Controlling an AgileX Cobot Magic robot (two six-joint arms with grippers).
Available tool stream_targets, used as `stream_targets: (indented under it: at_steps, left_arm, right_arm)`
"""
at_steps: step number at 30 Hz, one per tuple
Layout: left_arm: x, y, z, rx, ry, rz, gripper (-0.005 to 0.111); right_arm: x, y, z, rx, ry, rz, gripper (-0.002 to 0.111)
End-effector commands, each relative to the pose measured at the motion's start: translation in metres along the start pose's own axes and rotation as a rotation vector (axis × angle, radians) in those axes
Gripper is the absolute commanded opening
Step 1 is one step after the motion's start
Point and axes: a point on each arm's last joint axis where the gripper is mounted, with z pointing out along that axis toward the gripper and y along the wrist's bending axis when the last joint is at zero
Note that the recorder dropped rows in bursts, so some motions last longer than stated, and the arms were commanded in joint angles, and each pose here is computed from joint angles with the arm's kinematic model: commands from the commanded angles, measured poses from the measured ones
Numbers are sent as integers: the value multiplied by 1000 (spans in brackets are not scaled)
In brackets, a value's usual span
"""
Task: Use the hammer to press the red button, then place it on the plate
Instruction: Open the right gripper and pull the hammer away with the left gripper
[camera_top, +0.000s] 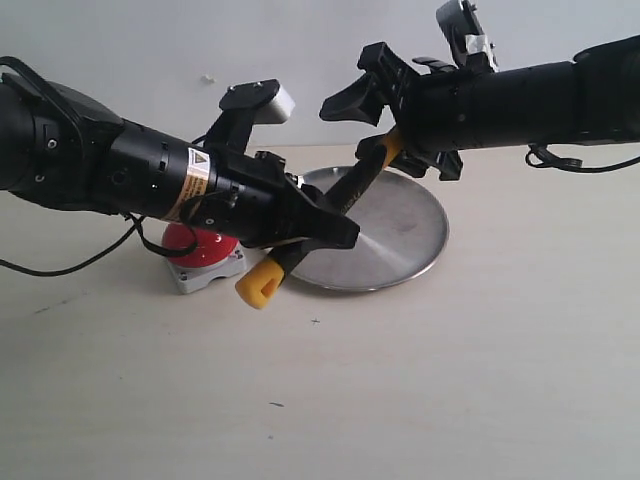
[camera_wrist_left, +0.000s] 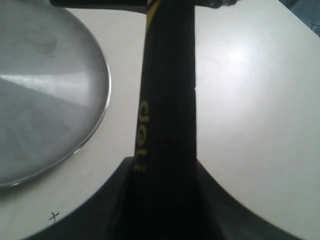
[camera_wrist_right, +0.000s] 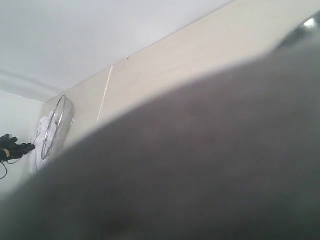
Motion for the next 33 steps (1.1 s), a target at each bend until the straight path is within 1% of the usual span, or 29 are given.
stream_targets:
  at_steps: [1,8,13,21,27,33]
  left_arm:
    - [-11,4,-5,-67,-60,-12,0]
    - [-22,5,-6,-70,-92,-45,0]
    - [-28,4,-7,-71,-110,-43,0]
    - [-29,9,-8,-116,-126,-46,0]
    - [-30,10,-9,-129,-131,-47,0]
    - [-31,21,-16,-119,-135,-85,0]
  right_arm:
    - [-4,4,-2,-8,-39,0,69]
    - [-5,4,-2,-7,-49,-15,71]
    - [-6,4,-2,-1,-53,0,71]
    - [-7,10,-7,-14,-63,-9,71]
    - [-8,12,-8,-14,-68,-5,70]
    - [-2,5,-12,15,-69,11,70]
